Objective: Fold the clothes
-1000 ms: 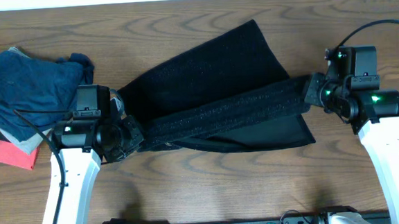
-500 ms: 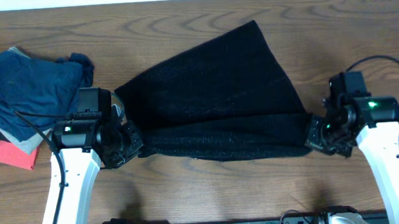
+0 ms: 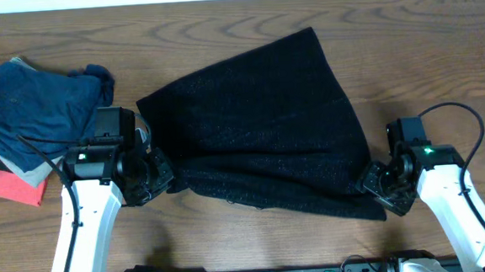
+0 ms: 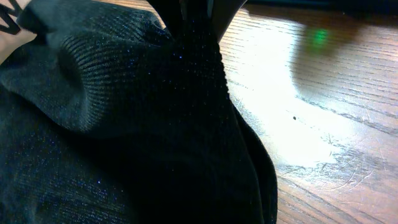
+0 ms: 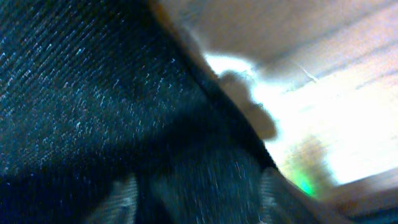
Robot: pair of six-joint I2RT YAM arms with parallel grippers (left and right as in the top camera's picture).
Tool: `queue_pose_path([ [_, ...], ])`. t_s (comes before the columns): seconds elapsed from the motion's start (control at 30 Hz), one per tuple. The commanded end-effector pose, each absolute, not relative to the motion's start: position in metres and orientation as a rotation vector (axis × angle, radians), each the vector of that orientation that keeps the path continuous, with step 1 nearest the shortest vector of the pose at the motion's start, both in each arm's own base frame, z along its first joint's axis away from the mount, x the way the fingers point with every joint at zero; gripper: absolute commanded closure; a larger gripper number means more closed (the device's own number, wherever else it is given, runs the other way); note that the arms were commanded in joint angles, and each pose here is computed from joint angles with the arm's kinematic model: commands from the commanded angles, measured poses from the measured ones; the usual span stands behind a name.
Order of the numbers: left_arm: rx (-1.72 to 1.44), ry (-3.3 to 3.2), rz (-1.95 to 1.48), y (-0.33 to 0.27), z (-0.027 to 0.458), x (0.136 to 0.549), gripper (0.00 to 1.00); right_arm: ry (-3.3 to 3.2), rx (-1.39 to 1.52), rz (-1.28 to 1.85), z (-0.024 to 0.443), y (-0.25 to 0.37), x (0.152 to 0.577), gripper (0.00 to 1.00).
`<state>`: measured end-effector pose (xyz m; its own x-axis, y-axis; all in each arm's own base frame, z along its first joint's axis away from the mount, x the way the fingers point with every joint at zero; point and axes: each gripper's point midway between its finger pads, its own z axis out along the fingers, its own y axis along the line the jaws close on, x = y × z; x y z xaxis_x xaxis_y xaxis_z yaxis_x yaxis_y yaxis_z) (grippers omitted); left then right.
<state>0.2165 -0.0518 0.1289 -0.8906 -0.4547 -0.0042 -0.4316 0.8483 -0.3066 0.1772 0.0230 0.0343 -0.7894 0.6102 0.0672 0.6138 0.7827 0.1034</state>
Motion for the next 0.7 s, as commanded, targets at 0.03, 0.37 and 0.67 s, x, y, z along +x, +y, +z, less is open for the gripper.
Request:
queue_pose_path([
  [0.03,-0.738,2.929,-0.417,-0.045,0.13,0.219,0.94,-2.894,-1.121,-0.159,0.024,0.019,0.17,0.27],
  [0.37,-0.712,2.937,-0.414,-0.045,0.129,0.218,0.94,-2.982,-1.185,-0.25,0.017,0.02,0.196,0.26],
  [0.67,-0.712,2.938,-0.414,-0.045,0.129,0.218,0.94,-3.154,-1.078,-0.252,0.022,0.014,0.223,0.22],
])
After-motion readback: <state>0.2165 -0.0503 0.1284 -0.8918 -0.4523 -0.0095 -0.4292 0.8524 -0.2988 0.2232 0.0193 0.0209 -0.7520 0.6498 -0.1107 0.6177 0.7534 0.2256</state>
